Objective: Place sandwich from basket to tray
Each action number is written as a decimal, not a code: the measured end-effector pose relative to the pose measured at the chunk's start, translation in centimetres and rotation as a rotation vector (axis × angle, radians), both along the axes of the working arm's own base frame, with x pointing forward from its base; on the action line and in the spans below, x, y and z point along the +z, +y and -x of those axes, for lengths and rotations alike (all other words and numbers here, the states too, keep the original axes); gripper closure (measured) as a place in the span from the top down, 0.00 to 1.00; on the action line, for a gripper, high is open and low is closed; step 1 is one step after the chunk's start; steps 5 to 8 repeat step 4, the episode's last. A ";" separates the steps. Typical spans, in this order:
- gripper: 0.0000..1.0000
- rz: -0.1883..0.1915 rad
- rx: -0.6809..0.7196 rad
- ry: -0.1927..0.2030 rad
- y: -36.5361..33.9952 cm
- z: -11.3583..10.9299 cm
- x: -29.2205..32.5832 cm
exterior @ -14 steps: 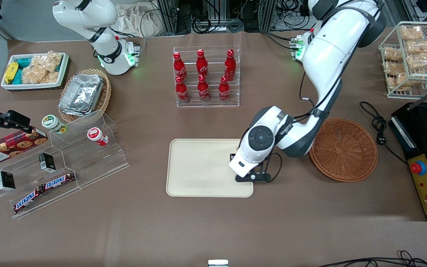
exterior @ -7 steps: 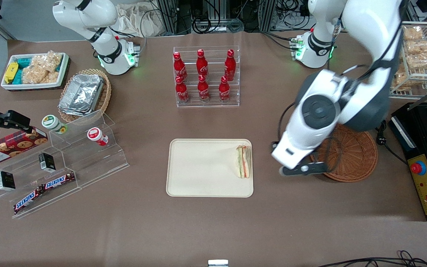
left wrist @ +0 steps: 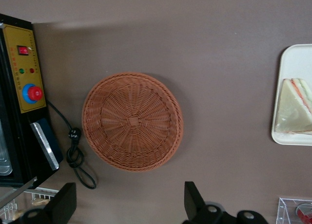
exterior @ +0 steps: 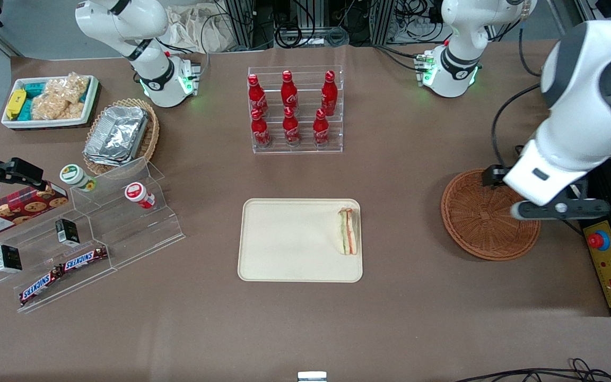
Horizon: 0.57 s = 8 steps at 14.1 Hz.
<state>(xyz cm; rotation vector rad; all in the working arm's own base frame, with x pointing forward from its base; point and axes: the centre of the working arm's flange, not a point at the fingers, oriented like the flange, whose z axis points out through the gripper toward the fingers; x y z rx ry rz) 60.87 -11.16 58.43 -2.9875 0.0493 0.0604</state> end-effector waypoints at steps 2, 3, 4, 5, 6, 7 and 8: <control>1.00 0.012 -0.032 0.006 2.1 -0.1 0.6; 1.00 0.024 -0.039 0.010 3.3 0.1 1.0; 1.00 0.049 -0.034 0.012 4.4 0.3 1.5; 1.00 0.049 -0.034 0.012 4.4 0.3 1.5; 1.00 0.049 -0.034 0.012 4.4 0.3 1.5; 1.00 0.049 -0.034 0.012 4.4 0.3 1.5; 1.00 0.049 -0.034 0.012 4.4 0.3 1.5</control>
